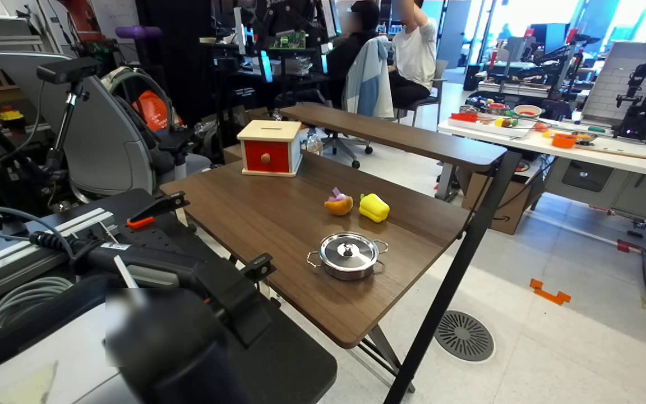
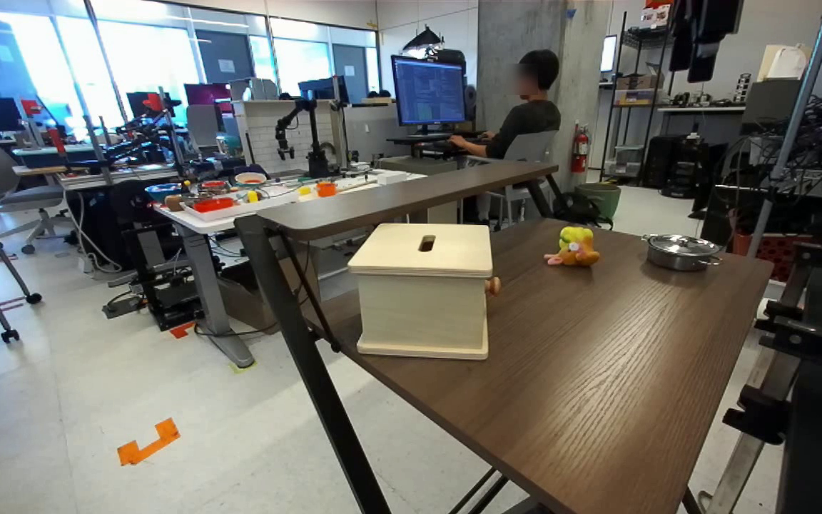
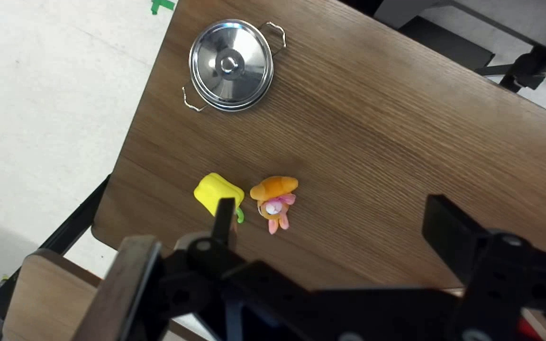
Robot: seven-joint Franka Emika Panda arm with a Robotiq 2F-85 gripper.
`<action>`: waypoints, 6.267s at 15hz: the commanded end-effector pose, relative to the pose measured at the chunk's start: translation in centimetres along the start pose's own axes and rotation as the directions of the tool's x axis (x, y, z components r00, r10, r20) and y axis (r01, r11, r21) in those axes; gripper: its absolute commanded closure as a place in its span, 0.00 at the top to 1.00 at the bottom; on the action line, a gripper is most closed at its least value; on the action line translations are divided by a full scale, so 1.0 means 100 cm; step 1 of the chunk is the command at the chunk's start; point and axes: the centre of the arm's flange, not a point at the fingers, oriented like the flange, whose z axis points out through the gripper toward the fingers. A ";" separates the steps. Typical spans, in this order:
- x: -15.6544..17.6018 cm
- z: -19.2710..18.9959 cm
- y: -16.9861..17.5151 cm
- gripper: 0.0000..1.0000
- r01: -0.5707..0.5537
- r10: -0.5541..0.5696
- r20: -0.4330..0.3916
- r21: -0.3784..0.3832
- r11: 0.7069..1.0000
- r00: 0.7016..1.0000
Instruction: Open the drawer and pick up the plush toy and place it in the open drawer
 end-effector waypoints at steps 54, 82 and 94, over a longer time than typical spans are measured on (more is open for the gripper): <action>0.163 0.198 -0.148 0.12 0.359 -0.240 -0.405 0.248 0.900 0.882; 0.110 0.185 -0.157 0.06 0.369 -0.269 -0.344 0.268 0.890 0.900; 0.080 0.190 -0.154 0.06 0.341 -0.248 -0.317 0.280 0.898 0.915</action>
